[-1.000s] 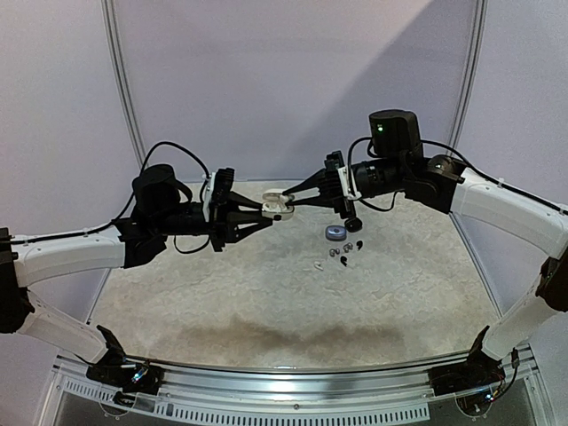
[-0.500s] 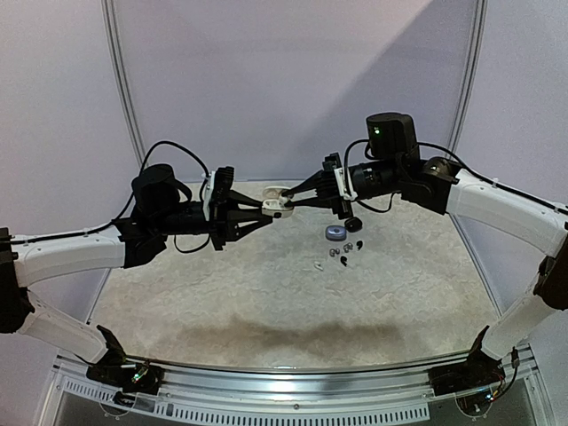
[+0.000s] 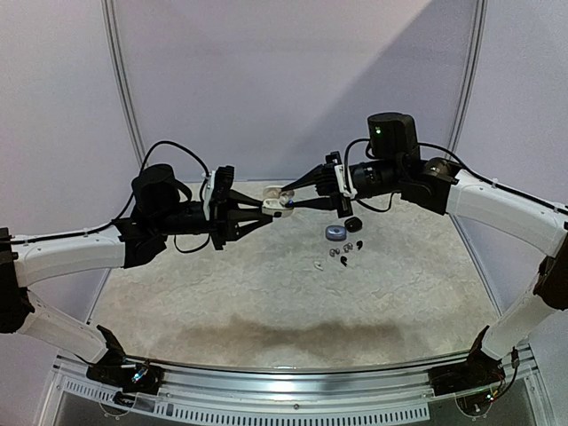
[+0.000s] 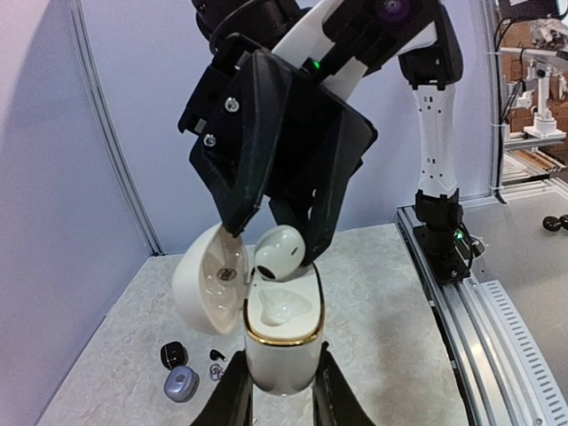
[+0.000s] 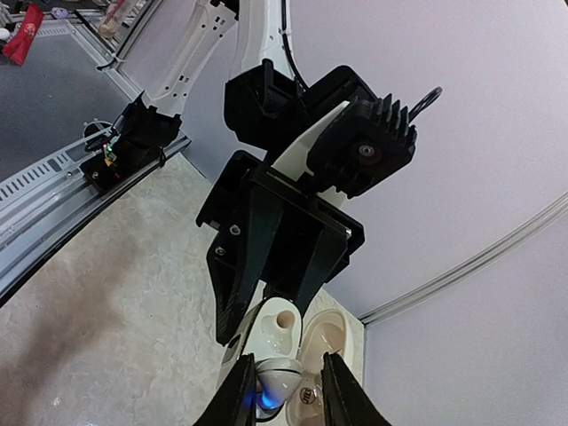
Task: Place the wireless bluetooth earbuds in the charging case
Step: Insert the right earbud into the right side groove of the charging case.
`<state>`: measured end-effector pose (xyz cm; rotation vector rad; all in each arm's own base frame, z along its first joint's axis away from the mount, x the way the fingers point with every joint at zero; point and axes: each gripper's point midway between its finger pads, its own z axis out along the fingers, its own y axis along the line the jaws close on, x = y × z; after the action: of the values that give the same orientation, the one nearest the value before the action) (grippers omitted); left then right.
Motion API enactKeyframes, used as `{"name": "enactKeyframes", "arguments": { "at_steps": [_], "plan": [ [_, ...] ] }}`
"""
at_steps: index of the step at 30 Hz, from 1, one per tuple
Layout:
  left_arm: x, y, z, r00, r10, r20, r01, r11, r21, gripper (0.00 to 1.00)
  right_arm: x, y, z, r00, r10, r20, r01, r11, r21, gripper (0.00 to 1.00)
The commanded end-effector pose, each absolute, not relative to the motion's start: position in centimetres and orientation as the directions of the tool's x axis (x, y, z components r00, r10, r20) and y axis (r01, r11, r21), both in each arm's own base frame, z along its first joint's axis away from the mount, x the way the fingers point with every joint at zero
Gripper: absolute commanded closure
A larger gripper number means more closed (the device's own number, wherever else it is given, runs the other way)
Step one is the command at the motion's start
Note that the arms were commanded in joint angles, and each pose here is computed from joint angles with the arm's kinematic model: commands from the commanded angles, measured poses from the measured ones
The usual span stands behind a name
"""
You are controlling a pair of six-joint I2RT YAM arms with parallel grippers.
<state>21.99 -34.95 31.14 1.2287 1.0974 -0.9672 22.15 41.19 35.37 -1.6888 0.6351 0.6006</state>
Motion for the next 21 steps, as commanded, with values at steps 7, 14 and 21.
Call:
{"name": "enactKeyframes", "arguments": {
  "at_steps": [7, 14, 21],
  "plan": [
    [22.0, -35.0, 32.1, 0.196, -0.015, -0.980, 0.973, 0.128, 0.193, 1.00, 22.4, 40.5, 34.8, 0.692, -0.131, -0.710, -0.721, -0.178, -0.670, 0.66],
    [22.5, -34.7, 31.7, 0.146, -0.013, -0.989, 0.976, 0.168, 0.142, 1.00, 21.5, 40.1, 36.8, 0.686, -0.087, -0.723, -0.725, -0.173, -0.667, 0.57],
    [24.2, -33.9, 30.8, 0.092, 0.000, -0.996, 0.954, 0.288, 0.089, 1.00, 22.7, 39.4, 42.1, 0.604, -0.002, -0.797, -0.797, -0.030, -0.604, 0.47]
  ]
}}
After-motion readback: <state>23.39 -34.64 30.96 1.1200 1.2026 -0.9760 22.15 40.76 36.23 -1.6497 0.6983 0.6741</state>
